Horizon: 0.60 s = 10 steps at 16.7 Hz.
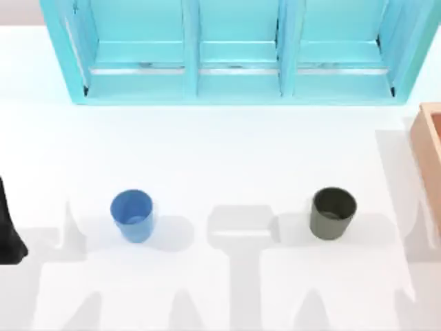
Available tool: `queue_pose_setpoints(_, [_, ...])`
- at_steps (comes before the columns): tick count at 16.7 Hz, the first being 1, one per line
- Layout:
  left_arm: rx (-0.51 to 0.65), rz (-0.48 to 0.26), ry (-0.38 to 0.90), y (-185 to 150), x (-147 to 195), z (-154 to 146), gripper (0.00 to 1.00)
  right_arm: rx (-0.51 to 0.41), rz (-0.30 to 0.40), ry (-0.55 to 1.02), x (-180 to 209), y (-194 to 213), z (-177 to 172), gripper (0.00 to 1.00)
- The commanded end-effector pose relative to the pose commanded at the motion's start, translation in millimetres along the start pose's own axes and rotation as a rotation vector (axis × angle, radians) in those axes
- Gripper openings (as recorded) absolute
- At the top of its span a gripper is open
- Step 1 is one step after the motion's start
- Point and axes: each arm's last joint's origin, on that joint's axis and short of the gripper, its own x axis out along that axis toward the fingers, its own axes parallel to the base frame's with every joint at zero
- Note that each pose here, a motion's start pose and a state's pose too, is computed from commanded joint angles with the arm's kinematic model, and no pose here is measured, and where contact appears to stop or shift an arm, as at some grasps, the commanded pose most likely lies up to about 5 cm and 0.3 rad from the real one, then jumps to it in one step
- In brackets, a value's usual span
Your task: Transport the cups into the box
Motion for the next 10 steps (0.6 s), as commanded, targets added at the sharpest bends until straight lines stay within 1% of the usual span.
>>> queue_pose_setpoints(2, [0.000, 0.000, 0.000, 0.0, 0.0, 0.0, 1.00, 0.000, 0.000, 0.000, 0.0, 0.0, 0.0, 1.00])
queue_pose_setpoints(4, [0.000, 0.000, 0.000, 0.0, 0.0, 0.0, 1.00, 0.012, 0.017, 0.017, 0.1, 1.6, 4.9, 1.00])
queue_pose_setpoints(7, [0.000, 0.000, 0.000, 0.0, 0.0, 0.0, 1.00, 0.057, 0.080, 0.096, 2.0, 8.3, 24.4, 1.00])
queue_pose_setpoints(10, [0.000, 0.000, 0.000, 0.0, 0.0, 0.0, 1.00, 0.118, 0.159, 0.245, 10.5, 19.8, 53.5, 1.00])
